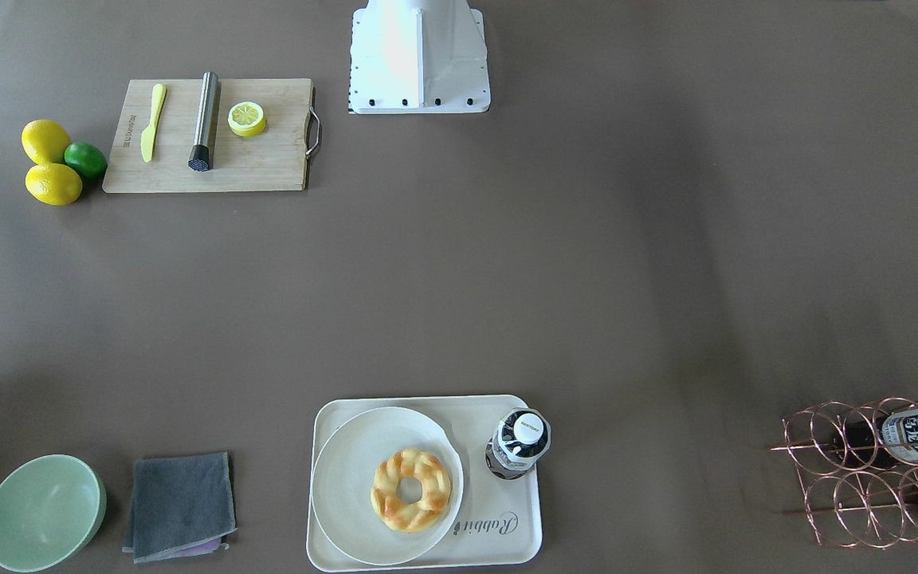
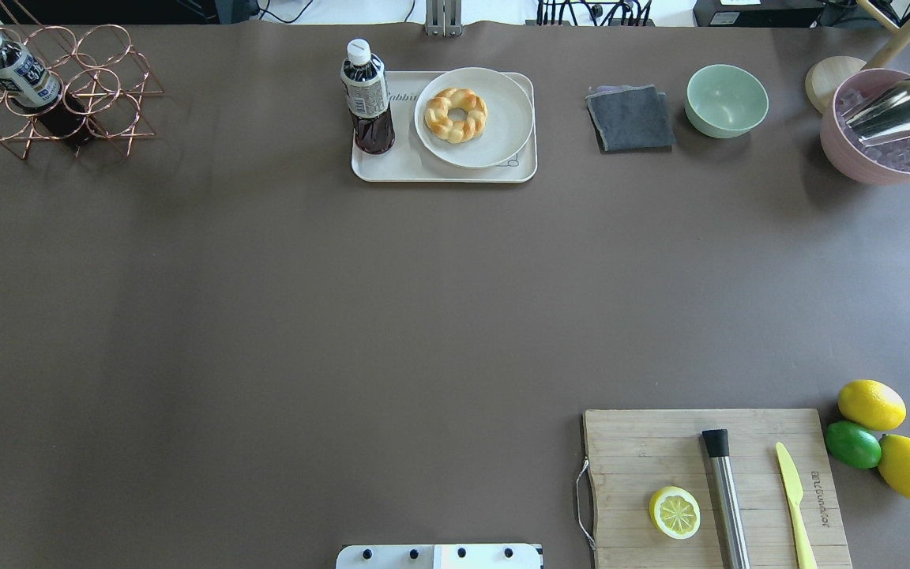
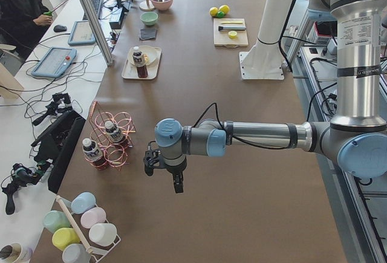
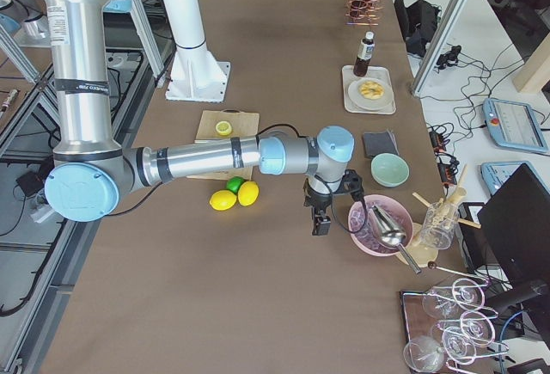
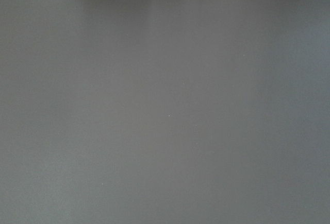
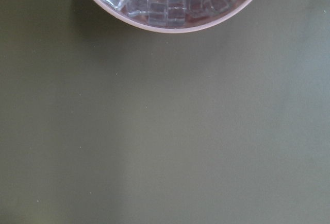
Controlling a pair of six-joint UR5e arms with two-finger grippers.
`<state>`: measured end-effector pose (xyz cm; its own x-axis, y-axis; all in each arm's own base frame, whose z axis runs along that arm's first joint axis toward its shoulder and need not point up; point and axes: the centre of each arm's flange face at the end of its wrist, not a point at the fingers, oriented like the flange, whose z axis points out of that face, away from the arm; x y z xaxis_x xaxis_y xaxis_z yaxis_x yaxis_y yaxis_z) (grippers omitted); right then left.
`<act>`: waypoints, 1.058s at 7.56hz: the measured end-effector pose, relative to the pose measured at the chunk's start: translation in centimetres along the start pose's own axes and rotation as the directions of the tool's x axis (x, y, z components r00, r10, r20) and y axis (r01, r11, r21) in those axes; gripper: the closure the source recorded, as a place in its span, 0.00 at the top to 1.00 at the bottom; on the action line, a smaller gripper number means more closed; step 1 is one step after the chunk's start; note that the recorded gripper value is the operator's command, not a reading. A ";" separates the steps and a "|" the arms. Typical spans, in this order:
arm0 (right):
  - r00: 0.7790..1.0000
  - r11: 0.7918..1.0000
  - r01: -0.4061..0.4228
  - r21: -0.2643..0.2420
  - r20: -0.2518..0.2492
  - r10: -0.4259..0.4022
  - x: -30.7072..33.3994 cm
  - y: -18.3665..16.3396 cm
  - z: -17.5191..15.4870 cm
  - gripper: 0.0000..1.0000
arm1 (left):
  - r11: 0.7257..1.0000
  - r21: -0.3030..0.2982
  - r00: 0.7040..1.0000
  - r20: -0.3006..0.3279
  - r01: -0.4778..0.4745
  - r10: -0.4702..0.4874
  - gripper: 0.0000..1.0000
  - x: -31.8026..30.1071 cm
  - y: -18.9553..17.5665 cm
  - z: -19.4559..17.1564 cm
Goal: Place donut on tray
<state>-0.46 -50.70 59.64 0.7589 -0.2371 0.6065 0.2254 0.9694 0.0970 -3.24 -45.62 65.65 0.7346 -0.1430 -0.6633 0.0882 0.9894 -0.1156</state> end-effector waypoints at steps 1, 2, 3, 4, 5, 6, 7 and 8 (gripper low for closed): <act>0.996 0.999 -0.036 -0.008 0.079 0.037 3.2 1.1 0.6 1.00 | 1.000 0.003 1.000 -0.003 0.000 0.000 0.98 0.0 0.0 -0.1; 0.991 0.998 -0.066 -0.002 0.115 0.066 5.1 1.8 0.5 1.00 | 1.000 0.007 1.000 -0.006 -0.005 0.005 0.98 0.2 -0.2 -0.3; 0.988 0.996 -0.091 0.008 0.130 0.090 6.5 2.6 0.1 1.00 | 1.000 0.013 1.000 -0.009 -0.010 0.011 0.98 0.5 -0.4 -0.5; 0.985 0.994 -0.110 0.025 0.133 0.105 7.8 3.4 -0.6 1.00 | 1.000 0.017 1.000 -0.011 -0.014 0.014 0.98 0.6 -0.5 -0.7; 0.984 0.991 -0.126 0.040 0.134 0.120 8.9 4.3 -1.2 1.00 | 1.000 0.018 1.000 -0.011 -0.015 0.016 0.98 0.7 -0.6 -0.7; 0.982 0.988 -0.141 0.056 0.135 0.133 9.7 4.7 -1.9 1.00 | 1.000 0.017 1.000 -0.012 -0.015 0.015 0.98 0.6 -0.6 -0.7; 0.980 0.985 -0.155 0.074 0.134 0.144 10.3 4.8 -2.8 1.00 | 1.000 0.011 1.000 -0.008 -0.008 0.009 0.98 0.2 -0.3 -0.3; 0.979 0.983 -0.165 0.085 0.133 0.153 10.6 4.9 -3.4 1.00 | 1.000 0.006 1.000 -0.004 -0.003 0.003 0.98 -0.1 -0.1 -0.1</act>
<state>10.73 -48.71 63.88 0.6964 -0.0759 0.7136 0.0448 0.9971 0.0623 -3.43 -45.67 65.64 0.7322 -0.1397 -0.6666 0.0901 0.9900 -0.1086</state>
